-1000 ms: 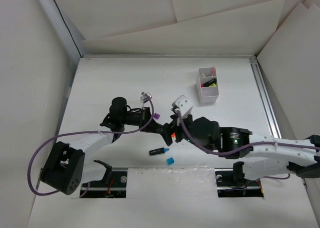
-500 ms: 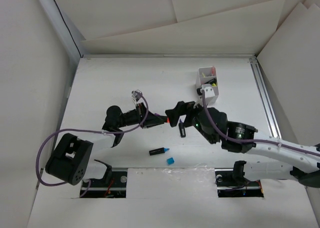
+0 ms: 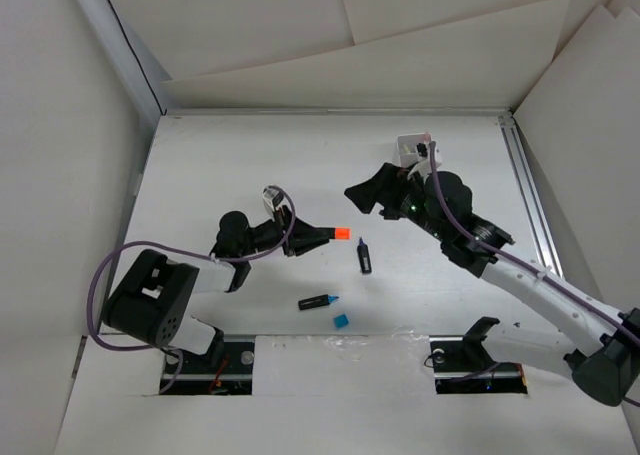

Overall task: Sort the stationery into containers
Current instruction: Close the pen cap on the pen, then place the pen in the storage box.

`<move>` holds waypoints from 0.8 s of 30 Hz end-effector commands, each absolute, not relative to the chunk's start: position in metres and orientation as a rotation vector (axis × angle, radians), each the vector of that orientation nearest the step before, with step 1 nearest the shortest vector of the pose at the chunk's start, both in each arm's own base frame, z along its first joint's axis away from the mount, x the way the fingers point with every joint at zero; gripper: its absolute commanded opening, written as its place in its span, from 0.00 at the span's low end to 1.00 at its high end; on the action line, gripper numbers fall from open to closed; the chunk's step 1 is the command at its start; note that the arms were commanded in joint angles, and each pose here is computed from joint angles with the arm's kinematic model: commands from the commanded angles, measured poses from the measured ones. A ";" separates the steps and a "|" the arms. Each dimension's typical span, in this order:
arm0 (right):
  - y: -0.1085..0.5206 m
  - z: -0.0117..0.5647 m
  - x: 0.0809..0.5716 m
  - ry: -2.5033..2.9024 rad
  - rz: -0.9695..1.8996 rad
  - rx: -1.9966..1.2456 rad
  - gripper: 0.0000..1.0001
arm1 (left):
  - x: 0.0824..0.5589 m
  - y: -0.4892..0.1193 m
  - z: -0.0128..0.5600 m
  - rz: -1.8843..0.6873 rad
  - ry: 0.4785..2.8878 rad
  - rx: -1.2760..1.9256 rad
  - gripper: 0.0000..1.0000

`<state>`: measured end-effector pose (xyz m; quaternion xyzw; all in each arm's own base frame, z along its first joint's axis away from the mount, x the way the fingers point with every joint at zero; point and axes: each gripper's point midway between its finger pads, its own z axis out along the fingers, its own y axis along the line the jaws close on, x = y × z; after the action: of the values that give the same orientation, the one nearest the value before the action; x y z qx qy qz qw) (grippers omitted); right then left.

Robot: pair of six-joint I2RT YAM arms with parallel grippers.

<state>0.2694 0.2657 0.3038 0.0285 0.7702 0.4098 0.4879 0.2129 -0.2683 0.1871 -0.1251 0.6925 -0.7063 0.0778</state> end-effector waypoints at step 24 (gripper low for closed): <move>0.323 0.323 0.201 1.708 1.567 -0.298 0.77 | 0.200 -0.253 0.305 -1.902 1.436 0.222 0.04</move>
<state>0.2107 0.3203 0.2902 -0.0846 0.7171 0.5903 0.3608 0.2173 -0.2577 0.2670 0.0335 0.6231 -0.7092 0.3281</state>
